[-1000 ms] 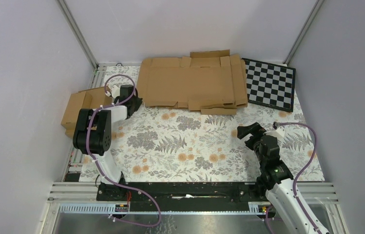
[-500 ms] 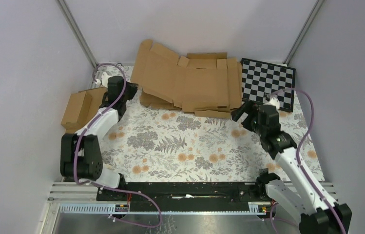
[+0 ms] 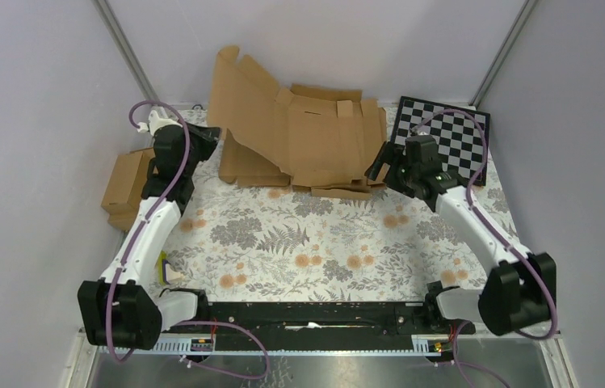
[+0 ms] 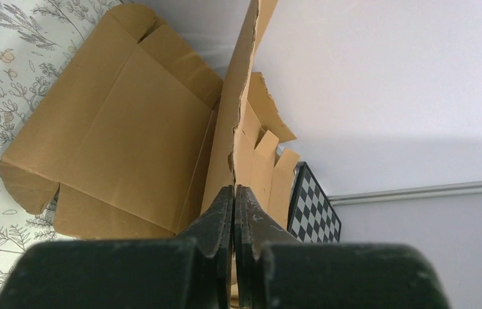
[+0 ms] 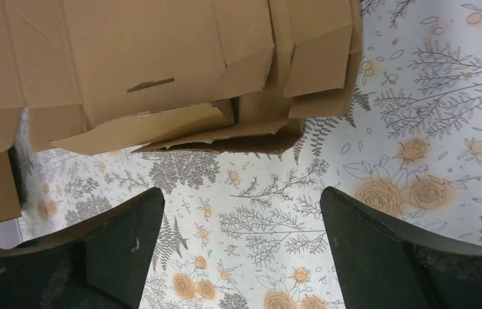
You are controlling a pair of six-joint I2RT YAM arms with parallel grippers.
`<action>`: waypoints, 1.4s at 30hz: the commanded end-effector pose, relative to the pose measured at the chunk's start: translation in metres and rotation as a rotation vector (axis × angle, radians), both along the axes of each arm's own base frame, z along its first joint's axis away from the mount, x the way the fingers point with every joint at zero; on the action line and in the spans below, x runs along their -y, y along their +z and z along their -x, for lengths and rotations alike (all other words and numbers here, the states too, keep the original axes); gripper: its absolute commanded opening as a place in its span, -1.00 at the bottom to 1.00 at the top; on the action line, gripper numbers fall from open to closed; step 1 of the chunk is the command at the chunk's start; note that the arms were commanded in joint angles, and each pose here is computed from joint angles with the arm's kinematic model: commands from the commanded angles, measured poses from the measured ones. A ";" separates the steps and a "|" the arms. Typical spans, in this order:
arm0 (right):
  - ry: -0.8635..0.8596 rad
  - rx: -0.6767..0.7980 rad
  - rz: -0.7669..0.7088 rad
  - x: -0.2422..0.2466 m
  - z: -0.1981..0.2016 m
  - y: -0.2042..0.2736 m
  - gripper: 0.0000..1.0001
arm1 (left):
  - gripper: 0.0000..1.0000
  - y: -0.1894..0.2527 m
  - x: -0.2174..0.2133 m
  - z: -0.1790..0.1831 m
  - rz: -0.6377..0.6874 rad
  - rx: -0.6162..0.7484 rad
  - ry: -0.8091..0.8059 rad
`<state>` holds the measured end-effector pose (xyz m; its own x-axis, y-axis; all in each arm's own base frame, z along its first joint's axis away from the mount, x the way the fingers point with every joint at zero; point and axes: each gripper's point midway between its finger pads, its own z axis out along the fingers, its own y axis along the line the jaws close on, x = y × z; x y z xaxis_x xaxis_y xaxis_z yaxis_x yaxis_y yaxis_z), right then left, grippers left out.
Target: Fold the paper box
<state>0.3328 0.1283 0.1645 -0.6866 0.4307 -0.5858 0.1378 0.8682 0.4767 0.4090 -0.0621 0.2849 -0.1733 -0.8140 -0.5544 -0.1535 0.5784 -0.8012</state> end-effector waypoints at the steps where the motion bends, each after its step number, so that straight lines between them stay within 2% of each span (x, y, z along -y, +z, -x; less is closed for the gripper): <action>1: 0.074 -0.016 -0.004 -0.015 -0.024 -0.002 0.97 | -1.00 0.034 0.005 0.012 -0.023 0.074 -0.055; 4: 0.095 -0.062 0.001 -0.018 -0.042 -0.017 0.99 | -1.00 0.046 0.003 0.013 -0.050 0.080 -0.052; 8: 0.160 -0.114 -0.075 -0.035 -0.061 -0.026 0.90 | -1.00 0.073 -0.005 0.017 -0.087 0.112 -0.027; 15: 0.229 -0.156 -0.158 -0.057 -0.075 -0.034 0.94 | -1.00 0.111 -0.003 0.038 -0.088 0.151 -0.068; 20: 0.249 -0.172 -0.184 -0.060 -0.062 -0.034 0.99 | -1.00 0.084 0.004 0.074 -0.101 0.099 -0.128; 24: 0.255 -0.171 -0.187 -0.056 -0.040 -0.031 0.99 | -1.00 0.049 -0.001 0.117 -0.196 0.018 -0.154; 30: 0.252 -0.202 -0.214 -0.051 -0.004 -0.031 0.99 | -1.00 0.029 -0.010 0.167 -0.319 -0.074 -0.179; 33: 0.265 -0.243 -0.262 -0.054 0.021 -0.035 0.99 | -1.00 0.009 0.010 0.181 -0.348 -0.112 -0.332; 37: 0.271 -0.257 -0.286 -0.052 0.049 -0.039 0.99 | -1.00 -0.019 0.067 0.206 -0.199 -0.064 -0.685; 39: 0.273 -0.257 -0.287 -0.050 0.060 -0.041 0.99 | -1.00 -0.030 0.080 0.214 -0.134 -0.057 -0.763; 42: 0.273 -0.256 -0.287 -0.048 0.070 -0.044 0.99 | -1.00 -0.037 0.084 0.221 -0.138 -0.051 -0.815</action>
<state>0.2747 0.1718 0.1103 -0.9038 0.3398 -0.2602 0.0950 0.7521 0.6522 0.2112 -0.1179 0.2405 -0.6420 -0.4405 -0.6275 0.1538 0.7278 -0.6683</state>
